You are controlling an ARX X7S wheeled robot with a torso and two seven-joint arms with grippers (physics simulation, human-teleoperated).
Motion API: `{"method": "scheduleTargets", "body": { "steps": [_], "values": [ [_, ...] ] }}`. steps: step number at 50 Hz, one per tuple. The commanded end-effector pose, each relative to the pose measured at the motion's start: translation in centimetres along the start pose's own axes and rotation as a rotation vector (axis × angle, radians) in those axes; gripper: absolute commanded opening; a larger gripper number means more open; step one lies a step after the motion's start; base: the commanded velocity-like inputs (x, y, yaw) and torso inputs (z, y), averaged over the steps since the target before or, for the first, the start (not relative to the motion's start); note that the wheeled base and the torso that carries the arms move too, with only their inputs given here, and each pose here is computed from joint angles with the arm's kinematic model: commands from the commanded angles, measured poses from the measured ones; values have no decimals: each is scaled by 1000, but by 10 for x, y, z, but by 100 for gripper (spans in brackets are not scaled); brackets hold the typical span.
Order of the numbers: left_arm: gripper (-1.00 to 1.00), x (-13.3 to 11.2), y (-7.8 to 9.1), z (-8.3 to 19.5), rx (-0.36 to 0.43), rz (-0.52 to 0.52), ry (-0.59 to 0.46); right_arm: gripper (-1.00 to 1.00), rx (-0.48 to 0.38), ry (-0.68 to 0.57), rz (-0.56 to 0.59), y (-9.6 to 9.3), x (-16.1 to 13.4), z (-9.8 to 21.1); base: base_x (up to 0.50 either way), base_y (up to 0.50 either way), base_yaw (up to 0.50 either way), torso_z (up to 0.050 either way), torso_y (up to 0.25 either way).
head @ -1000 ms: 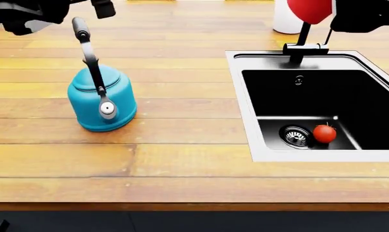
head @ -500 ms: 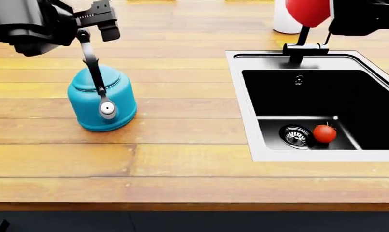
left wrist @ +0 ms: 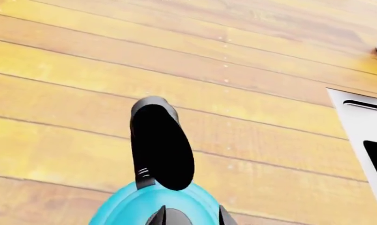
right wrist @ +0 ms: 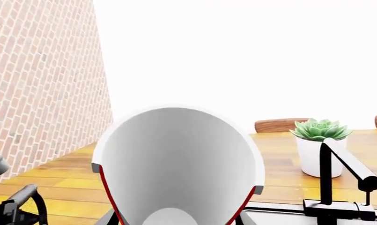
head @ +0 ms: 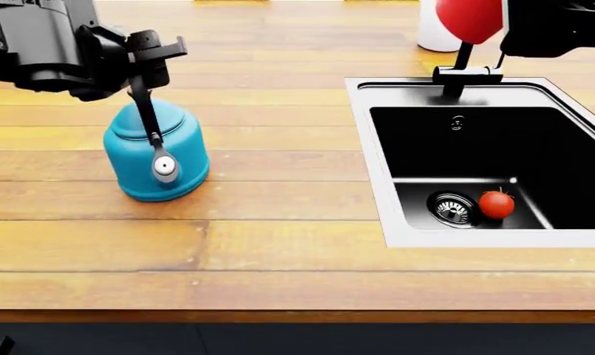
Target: Pick the cup and kettle non electric and place them in the sink. Then turn on the water.
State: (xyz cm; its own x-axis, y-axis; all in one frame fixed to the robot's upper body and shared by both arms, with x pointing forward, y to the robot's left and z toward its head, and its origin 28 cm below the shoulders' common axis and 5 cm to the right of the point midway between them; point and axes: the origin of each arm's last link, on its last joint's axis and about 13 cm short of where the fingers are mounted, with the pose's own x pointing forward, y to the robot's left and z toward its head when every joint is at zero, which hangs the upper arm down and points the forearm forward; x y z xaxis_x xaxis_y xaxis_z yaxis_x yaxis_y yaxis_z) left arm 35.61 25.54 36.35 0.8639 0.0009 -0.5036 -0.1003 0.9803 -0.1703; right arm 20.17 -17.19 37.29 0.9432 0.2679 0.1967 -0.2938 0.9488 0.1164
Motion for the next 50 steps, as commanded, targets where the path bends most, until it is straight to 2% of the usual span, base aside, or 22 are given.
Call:
{"method": "scheduleTargets", "body": {
  "steps": [1, 22, 28, 37, 50],
  "values": [
    [-100, -4, -2, 4, -10, 5, -18, -100, -11, -4, -1, 0, 0, 0, 0, 0, 0, 0, 0],
    [-100, -34, -7, 27, -13, -70, -127, -100, -23, -27, -9, 0, -6, 11, 0, 0, 0, 0, 0],
    [-100, -56, -12, 38, 15, -112, -188, -100, -21, -38, -10, -1, -7, 14, 0, 0, 0, 0, 2],
    [-100, -75, -15, 45, 28, -137, -247, -100, -25, -49, -11, 0, -8, 16, 0, 0, 0, 0, 1],
    [-100, -80, -17, 46, 37, -158, -272, -100, -34, -56, -18, 0, -11, 19, -129, -36, 0, 0, 1]
  ]
}}
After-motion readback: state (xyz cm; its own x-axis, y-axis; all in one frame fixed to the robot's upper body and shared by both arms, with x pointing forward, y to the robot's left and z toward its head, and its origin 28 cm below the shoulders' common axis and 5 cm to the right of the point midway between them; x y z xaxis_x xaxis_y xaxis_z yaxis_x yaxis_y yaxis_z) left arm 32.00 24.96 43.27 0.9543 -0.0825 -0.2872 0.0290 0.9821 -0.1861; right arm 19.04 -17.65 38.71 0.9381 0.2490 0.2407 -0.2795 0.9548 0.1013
